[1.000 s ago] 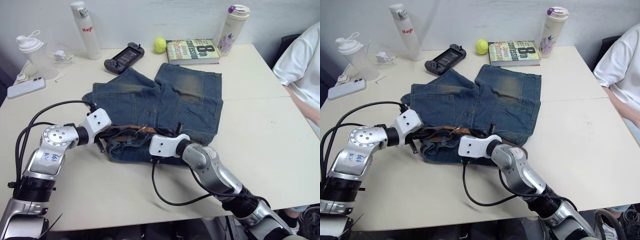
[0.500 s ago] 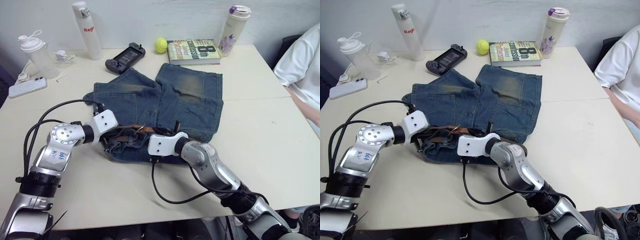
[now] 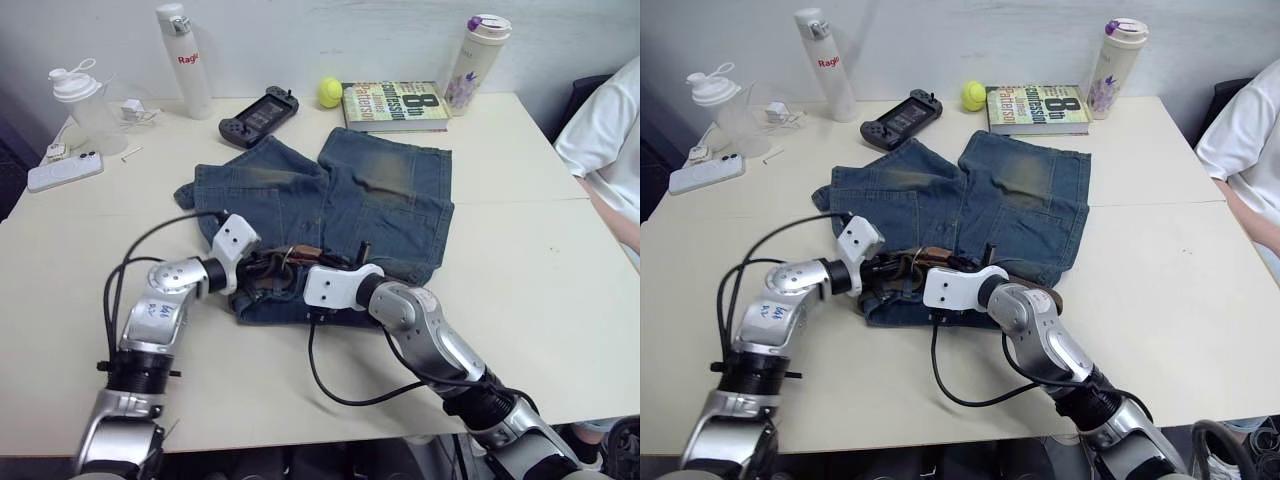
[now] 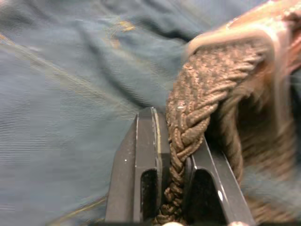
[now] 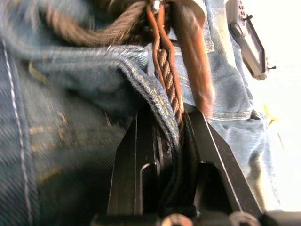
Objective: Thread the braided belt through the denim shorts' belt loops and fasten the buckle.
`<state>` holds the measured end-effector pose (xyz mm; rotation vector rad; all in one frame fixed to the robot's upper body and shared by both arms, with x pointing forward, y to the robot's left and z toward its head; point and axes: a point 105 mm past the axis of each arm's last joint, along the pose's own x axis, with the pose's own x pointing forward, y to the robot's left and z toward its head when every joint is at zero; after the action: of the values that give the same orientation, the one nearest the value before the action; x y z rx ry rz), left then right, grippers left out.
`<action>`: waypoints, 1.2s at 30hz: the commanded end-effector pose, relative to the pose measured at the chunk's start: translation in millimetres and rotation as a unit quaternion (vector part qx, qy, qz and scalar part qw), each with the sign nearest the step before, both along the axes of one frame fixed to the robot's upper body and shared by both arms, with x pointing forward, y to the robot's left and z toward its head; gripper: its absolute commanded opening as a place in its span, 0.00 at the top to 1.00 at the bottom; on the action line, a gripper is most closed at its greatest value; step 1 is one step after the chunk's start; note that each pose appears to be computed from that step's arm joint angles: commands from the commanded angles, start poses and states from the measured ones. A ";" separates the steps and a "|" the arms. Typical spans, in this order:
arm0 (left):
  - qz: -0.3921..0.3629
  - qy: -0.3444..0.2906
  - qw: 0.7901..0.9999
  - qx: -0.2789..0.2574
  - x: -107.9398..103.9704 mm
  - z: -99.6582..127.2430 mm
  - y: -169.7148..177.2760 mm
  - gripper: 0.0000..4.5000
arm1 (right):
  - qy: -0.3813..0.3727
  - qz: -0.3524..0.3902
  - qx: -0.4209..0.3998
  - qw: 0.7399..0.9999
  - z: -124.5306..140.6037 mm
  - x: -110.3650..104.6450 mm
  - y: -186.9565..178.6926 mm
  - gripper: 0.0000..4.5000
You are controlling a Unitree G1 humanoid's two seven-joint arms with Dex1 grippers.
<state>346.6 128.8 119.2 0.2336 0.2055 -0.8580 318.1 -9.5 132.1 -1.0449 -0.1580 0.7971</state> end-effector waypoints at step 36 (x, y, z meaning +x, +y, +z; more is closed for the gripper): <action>-0.109 0.004 0.994 0.019 -23.2 -9.8 -54.0 1.00 | 0.045 0.000 0.034 0.998 60.7 -21.5 -61.2 0.05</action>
<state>328.4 82.4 111.4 0.2937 0.2019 -1.0350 298.5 -70.7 184.6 -0.9366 -0.0676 0.8540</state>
